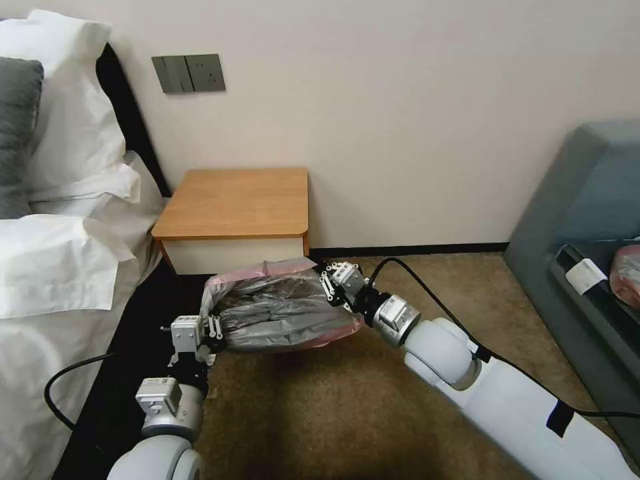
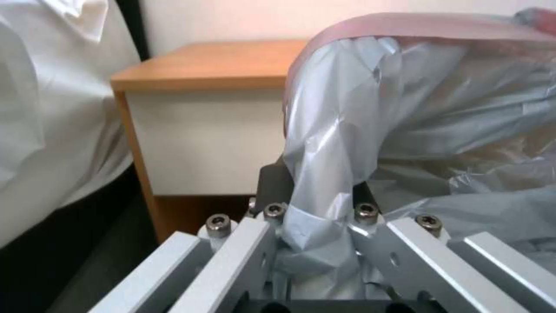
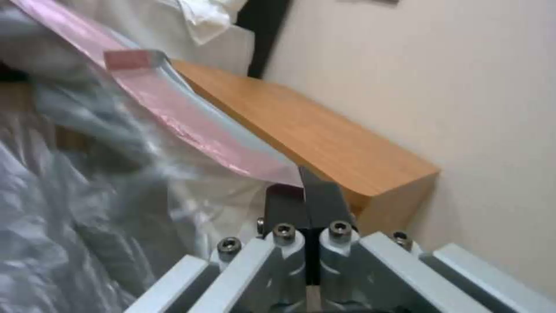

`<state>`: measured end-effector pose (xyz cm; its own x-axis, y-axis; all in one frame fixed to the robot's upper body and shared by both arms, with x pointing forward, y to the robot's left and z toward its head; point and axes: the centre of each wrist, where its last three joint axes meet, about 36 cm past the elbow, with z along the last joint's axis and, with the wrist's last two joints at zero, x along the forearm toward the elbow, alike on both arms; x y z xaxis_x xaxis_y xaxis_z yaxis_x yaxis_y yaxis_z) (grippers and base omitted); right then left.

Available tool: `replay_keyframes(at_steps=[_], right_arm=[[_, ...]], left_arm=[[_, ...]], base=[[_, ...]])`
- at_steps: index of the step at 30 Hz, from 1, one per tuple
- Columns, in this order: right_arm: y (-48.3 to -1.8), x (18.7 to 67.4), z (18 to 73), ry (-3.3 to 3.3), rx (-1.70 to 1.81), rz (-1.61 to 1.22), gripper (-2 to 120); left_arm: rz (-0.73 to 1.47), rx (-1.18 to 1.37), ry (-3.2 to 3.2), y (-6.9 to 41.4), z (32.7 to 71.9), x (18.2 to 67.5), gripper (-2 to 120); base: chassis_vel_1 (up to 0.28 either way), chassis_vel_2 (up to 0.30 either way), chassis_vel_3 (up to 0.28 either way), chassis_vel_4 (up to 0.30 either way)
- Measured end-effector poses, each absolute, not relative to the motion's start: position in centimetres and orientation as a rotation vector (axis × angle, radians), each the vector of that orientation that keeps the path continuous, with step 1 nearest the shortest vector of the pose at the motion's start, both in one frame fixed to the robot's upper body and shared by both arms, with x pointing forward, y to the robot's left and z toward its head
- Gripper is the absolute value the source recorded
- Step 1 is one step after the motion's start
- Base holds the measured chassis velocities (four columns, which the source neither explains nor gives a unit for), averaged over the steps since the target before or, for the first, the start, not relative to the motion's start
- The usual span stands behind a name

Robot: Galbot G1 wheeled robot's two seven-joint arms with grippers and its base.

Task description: Pick up the garbage bag from the table and place it over the trash can.

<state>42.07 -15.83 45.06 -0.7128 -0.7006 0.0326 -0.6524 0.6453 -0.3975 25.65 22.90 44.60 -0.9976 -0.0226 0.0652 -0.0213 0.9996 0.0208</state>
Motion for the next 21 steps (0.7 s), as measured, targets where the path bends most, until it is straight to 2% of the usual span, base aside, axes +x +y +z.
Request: replay_keyframes(at_steps=[10,21], right_arm=[[-17.8,44.2,44.7,2.772,-1.068,-0.637,0],[-19.3,44.1,44.0,2.799,-1.062,-0.653,0]], left_arm=[[-0.036,-0.059,-3.192,24.3,44.4,25.7,5],[0.012,-0.059,-3.213,24.6,44.4,26.0,5]], base=[[0.0,0.0,0.0,0.0],[0.0,0.0,0.0,0.0]])
